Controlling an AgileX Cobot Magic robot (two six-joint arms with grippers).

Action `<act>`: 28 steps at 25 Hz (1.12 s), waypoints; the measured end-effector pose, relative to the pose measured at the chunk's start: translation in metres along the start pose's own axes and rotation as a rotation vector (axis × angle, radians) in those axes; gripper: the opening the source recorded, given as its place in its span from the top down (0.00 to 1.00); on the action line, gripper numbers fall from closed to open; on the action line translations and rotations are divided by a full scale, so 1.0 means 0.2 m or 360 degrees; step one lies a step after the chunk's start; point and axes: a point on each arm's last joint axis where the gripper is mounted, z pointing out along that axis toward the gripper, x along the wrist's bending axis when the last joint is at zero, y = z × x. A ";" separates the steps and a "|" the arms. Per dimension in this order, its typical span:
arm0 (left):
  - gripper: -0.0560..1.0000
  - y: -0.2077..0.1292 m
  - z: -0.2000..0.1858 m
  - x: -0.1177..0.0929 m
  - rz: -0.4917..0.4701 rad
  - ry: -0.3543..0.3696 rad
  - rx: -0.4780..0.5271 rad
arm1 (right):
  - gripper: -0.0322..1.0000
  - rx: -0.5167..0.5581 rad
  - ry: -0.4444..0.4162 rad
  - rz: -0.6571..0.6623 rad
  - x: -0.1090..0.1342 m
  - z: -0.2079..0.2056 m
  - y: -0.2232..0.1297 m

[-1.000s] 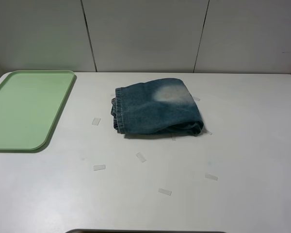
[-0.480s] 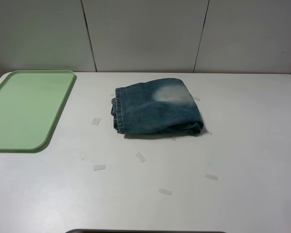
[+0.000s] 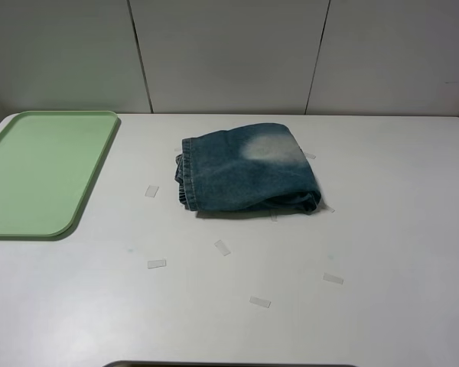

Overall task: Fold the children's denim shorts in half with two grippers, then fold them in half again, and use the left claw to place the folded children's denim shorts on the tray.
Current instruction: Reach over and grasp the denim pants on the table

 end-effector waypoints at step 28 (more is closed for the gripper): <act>0.15 0.22 1.25 0.28 -0.0475 -0.0099 0.0592 | 0.30 0.0000 0.0000 0.0000 0.00 0.00 0.00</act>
